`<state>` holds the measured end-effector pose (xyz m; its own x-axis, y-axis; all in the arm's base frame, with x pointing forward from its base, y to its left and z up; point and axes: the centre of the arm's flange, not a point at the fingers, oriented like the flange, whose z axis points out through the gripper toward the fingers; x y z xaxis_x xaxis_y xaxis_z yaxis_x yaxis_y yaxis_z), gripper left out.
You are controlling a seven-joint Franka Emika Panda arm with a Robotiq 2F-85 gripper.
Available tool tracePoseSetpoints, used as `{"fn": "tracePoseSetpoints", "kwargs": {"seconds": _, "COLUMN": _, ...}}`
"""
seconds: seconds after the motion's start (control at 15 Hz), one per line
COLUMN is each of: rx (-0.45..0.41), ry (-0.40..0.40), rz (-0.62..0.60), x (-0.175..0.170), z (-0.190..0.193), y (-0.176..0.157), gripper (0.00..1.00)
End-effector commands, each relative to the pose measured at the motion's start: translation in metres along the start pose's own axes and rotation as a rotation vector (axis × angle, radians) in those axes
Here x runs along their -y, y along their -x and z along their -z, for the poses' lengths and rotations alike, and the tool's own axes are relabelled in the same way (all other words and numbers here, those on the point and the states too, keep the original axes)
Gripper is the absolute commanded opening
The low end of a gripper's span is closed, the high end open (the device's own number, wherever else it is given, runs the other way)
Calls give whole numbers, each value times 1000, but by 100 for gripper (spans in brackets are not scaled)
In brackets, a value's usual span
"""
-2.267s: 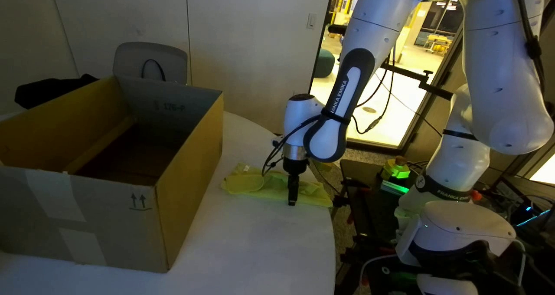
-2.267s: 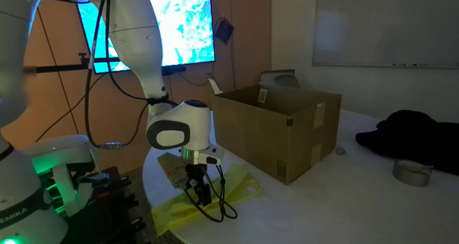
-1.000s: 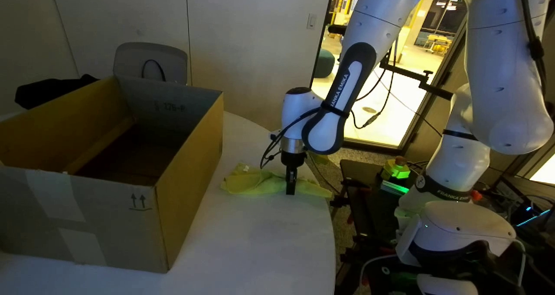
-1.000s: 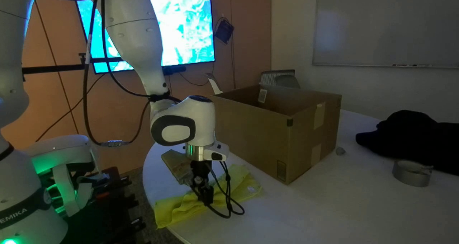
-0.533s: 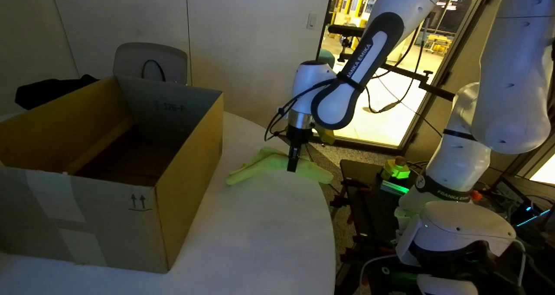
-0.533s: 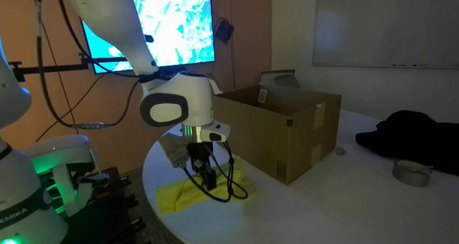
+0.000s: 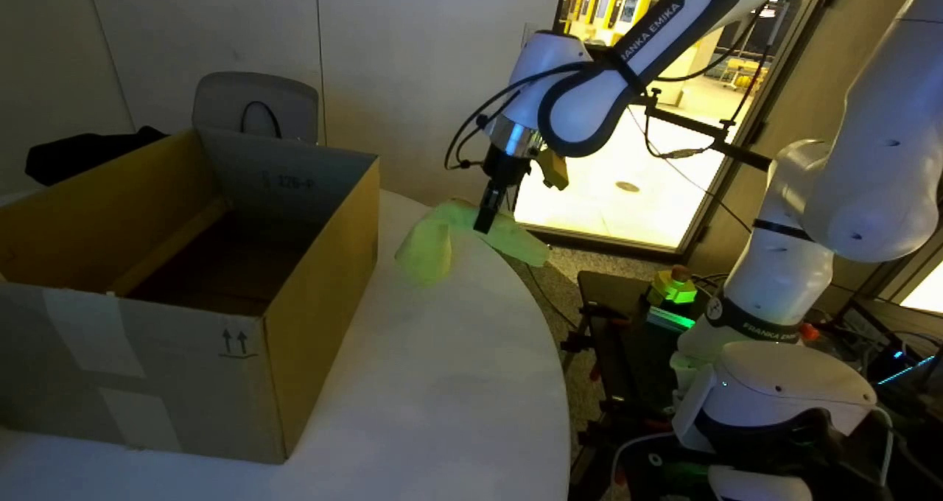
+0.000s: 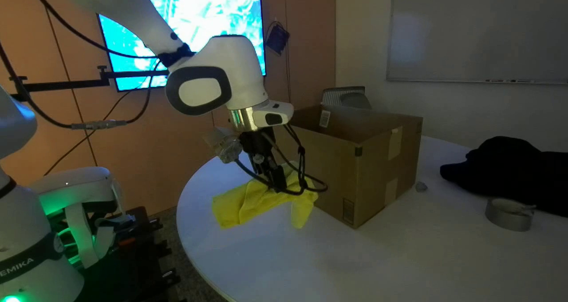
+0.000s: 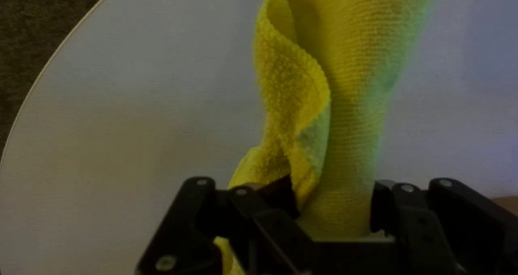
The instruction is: Put the black marker on the towel then fold the towel twice and put it in the brown box.
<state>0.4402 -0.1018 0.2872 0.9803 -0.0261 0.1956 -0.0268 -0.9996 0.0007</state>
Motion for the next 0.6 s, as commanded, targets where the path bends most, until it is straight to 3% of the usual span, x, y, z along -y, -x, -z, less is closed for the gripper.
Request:
{"fn": "tracePoseSetpoints", "kwargs": {"seconds": 0.0, "rx": -63, "ry": -25, "rz": 11, "x": 8, "z": 46, "y": -32, "gripper": 11}}
{"fn": "tracePoseSetpoints", "kwargs": {"seconds": 0.53, "rx": -132, "ry": -130, "rz": 22, "x": 49, "z": 97, "y": -118, "gripper": 12}}
